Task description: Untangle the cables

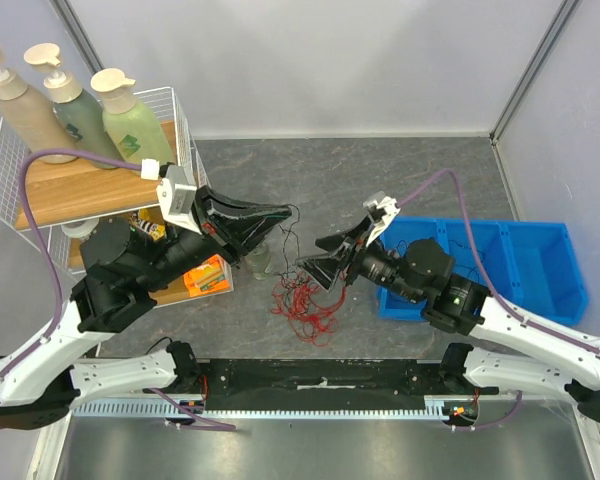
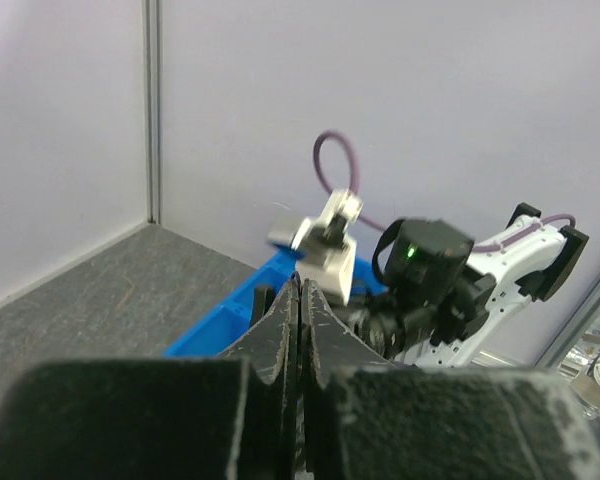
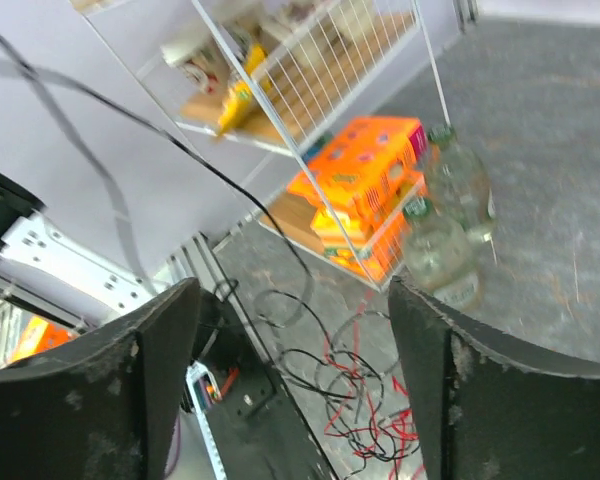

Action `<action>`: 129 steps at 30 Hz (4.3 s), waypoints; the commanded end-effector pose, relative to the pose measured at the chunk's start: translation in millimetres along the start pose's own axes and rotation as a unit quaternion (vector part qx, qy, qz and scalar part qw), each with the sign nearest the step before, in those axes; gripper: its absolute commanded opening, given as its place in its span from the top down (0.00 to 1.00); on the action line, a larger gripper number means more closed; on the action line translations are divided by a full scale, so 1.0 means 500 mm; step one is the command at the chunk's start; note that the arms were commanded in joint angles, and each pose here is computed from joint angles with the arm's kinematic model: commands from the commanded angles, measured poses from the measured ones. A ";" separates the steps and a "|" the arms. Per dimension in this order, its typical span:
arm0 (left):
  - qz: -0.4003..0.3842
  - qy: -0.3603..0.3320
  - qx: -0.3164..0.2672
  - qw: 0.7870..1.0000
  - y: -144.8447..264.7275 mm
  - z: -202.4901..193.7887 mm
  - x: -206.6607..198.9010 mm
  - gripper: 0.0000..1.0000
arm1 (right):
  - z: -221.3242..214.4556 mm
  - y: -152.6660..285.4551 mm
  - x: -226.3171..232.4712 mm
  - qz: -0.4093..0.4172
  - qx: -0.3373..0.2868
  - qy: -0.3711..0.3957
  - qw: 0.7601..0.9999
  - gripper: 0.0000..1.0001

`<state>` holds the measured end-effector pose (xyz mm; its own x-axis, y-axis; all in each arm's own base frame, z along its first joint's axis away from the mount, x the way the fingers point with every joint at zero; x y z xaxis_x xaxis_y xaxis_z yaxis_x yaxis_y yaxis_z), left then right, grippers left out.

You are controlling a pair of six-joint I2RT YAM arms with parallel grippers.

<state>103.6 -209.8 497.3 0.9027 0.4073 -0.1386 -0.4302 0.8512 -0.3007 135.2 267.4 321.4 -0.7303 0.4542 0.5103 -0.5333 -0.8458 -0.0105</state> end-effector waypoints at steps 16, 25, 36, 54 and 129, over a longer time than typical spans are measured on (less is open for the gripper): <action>-0.006 0.030 -0.007 1.000 0.014 -0.014 -0.005 0.98 | 0.003 -0.063 0.014 0.034 0.012 0.050 0.998 0.82; 0.079 0.019 0.113 0.990 0.031 -0.119 0.042 0.28 | 0.096 -0.012 0.033 -0.024 -0.032 0.021 0.999 1.00; 0.074 0.049 0.062 0.994 0.135 -0.159 0.039 0.17 | 0.108 -0.002 0.034 -0.039 -0.031 0.014 0.999 1.00; 0.108 0.099 0.147 0.978 0.061 -0.282 0.058 0.50 | 0.105 0.014 0.033 -0.040 -0.030 0.000 0.999 1.00; -0.084 0.203 0.310 0.925 -0.542 -0.741 -0.023 0.98 | 0.033 0.426 -0.311 -0.714 -0.164 0.039 0.680 1.00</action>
<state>215.9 -549.1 211.1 0.8350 0.2516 -0.4893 -0.1230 0.9522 0.2797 149.8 32.1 259.6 0.5576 0.8013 0.2170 -0.8207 0.4928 0.2891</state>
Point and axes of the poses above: each gripper's point midway between its finger pads, its own y axis back along the fingers, its own x axis along the line the jaws close on, z = x × y, the point moved 6 cm from there along y, back along the fingers, and after that the axes turned 2 degrees about -y, right-handed, at the moved point
